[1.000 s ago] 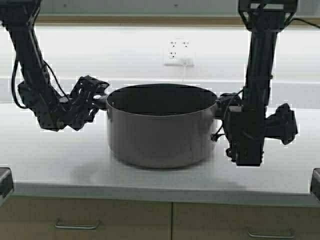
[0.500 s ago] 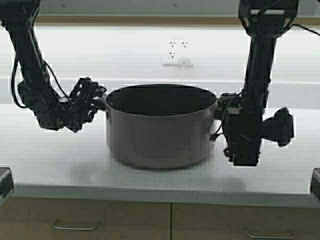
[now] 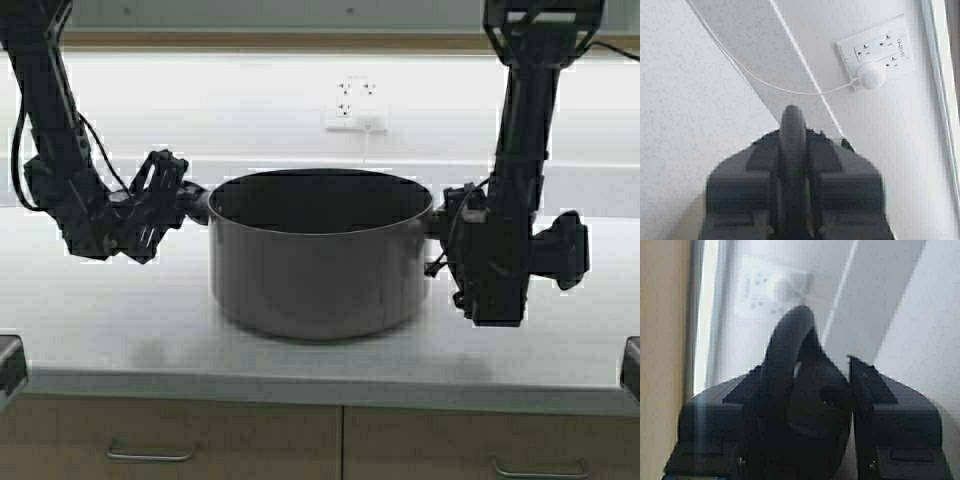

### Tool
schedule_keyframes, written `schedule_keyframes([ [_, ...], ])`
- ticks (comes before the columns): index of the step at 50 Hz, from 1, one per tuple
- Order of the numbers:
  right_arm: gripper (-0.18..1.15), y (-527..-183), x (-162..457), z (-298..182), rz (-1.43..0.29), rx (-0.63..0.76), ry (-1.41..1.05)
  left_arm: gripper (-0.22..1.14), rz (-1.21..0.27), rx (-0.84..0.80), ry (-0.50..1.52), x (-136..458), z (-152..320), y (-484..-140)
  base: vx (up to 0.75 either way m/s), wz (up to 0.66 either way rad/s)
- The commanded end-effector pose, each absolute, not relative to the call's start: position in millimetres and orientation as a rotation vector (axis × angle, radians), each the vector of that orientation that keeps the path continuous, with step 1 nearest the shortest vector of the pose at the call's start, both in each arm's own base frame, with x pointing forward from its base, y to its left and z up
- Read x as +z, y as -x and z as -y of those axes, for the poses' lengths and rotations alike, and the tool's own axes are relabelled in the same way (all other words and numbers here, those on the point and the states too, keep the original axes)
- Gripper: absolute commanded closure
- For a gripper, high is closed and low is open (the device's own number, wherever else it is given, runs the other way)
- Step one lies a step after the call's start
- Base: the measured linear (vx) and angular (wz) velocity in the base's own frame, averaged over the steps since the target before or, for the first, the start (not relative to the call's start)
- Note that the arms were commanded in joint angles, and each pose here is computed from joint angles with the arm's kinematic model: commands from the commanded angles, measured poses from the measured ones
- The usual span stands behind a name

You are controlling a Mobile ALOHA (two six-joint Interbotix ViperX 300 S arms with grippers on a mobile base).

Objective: Open the cabinet, put the pot inside, then close it

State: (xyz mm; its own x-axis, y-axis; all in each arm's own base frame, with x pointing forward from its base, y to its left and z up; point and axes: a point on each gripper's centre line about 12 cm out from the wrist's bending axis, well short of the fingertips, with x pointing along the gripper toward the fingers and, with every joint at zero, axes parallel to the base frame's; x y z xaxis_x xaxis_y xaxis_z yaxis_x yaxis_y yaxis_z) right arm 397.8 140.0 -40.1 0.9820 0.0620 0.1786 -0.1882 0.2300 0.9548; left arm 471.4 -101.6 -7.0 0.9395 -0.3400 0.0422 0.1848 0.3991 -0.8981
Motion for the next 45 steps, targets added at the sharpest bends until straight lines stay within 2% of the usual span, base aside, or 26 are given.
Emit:
schedule_keyframes([
  [1,0.89,-399.2,2.2,-150.1,0.144,0.266,-1.361,0.90,-0.085,-0.397,1.112,29.9,104.7,-463.1,0.01,0.00],
  [21,0.89,-358.4,66.0,-144.7,0.102,0.368,-1.361,0.89,-0.025,-0.399,1.118,86.6,93.4,-403.1,0.00,0.00],
  [45,0.89,-302.5,130.3,-147.1,0.085,0.466,-1.383,0.89,0.000,-0.420,1.148,149.3,104.1,-321.8,0.00,0.00],
])
